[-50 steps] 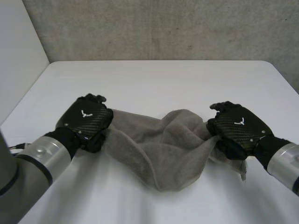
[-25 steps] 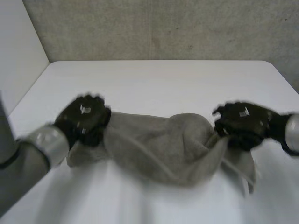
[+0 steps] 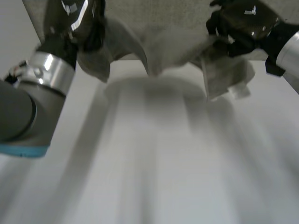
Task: Fold the towel.
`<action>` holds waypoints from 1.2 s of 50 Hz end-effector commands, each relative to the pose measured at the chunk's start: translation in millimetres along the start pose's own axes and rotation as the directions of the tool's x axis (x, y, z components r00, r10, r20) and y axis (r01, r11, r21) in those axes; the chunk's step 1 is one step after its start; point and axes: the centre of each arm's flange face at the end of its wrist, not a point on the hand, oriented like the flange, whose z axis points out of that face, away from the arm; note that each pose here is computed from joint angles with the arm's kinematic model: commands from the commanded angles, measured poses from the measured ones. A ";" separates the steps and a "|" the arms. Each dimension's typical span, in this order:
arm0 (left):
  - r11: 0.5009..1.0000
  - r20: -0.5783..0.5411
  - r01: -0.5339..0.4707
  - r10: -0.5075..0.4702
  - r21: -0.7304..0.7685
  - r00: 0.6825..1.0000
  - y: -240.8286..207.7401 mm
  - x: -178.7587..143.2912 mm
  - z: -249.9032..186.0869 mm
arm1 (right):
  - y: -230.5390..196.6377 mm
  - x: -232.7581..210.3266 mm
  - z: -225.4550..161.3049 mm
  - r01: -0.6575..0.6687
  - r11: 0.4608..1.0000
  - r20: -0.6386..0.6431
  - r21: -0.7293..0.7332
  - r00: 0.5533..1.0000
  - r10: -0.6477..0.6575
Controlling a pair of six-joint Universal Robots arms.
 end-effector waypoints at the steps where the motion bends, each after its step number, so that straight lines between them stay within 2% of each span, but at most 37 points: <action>1: 0.969 -0.065 0.008 -0.024 -0.249 0.998 59.6 7.3 -49.2 | 45.8 -24.9 -11.1 -0.030 0.989 0.108 -0.144 0.993 0.046; 4: 0.955 -0.078 0.013 -0.038 -0.295 0.996 69.1 9.6 -59.3 | 64.5 -33.1 -14.1 -0.024 0.979 0.146 -0.200 0.988 0.054; 6: 0.922 -0.104 0.022 -0.067 -0.386 0.992 86.4 16.8 -77.3 | 99.9 -48.9 -19.6 0.013 0.947 0.223 -0.320 0.973 0.062; 7: 0.922 -0.104 0.022 -0.067 -0.386 0.992 86.4 16.9 -77.4 | 100.1 -49.0 -19.7 0.014 0.947 0.223 -0.320 0.973 0.062; 9: 0.879 -0.127 0.030 -0.102 -0.476 0.987 102.2 26.9 -93.7 | 127.3 -64.6 -28.0 0.081 0.901 0.325 -0.427 0.943 0.069; 10: 0.879 -0.127 0.030 -0.103 -0.476 0.987 102.3 27.0 -93.8 | 127.4 -64.6 -28.0 0.081 0.900 0.325 -0.428 0.943 0.069; 12: 0.837 -0.147 0.029 -0.130 -0.546 0.981 111.6 35.6 -106.8 | 140.9 -68.4 -33.8 0.191 0.845 0.398 -0.500 0.917 0.029; 13: 0.837 -0.147 0.029 -0.130 -0.546 0.981 111.7 35.6 -106.9 | 140.9 -68.4 -33.8 0.191 0.844 0.398 -0.500 0.917 0.028; 15: 0.815 -0.172 0.026 -0.153 -0.580 0.973 109.5 45.3 -114.5 | 143.0 -60.1 -30.9 0.244 0.797 0.373 -0.552 0.928 -0.026; 17: 0.810 -0.185 0.023 -0.162 -0.587 0.969 106.7 50.1 -117.0 | 142.9 -55.4 -27.6 0.254 0.788 0.346 -0.560 0.937 -0.057; 25: 0.801 -0.228 0.014 -0.187 -0.599 0.956 96.3 64.1 -123.6 | 127.3 -34.9 -16.6 0.231 0.820 0.228 -0.524 0.965 -0.126; 31: 0.779 -0.252 0.004 -0.208 -0.627 0.945 92.5 71.7 -130.4 | 127.7 -24.4 -12.6 0.233 0.802 0.122 -0.550 0.972 -0.199; 38: 0.759 -0.257 -0.006 -0.213 -0.651 0.943 91.1 75.7 -137.0 | 127.0 -25.2 -21.3 0.106 0.808 -0.001 -0.580 0.991 -0.131; 40: 0.756 -0.247 -0.012 -0.199 -0.655 0.948 90.7 76.3 -138.5 | 118.9 -30.5 -32.3 0.011 0.825 -0.068 -0.565 0.996 -0.059; 43: 0.751 -0.230 -0.016 -0.182 -0.660 0.956 91.6 74.0 -138.5 | 113.1 -36.2 -43.8 -0.055 0.848 -0.131 -0.527 0.991 -0.018; 50: 0.742 -0.203 -0.017 -0.161 -0.670 0.966 94.1 69.8 -139.1 | 102.0 -61.0 -80.4 -0.100 0.902 -0.227 -0.421 0.974 0.002; 60: 0.746 -0.193 -0.013 -0.156 -0.666 0.969 94.2 67.5 -135.8 | 117.0 -83.7 -120.0 -0.134 0.896 -0.306 -0.423 0.952 -0.003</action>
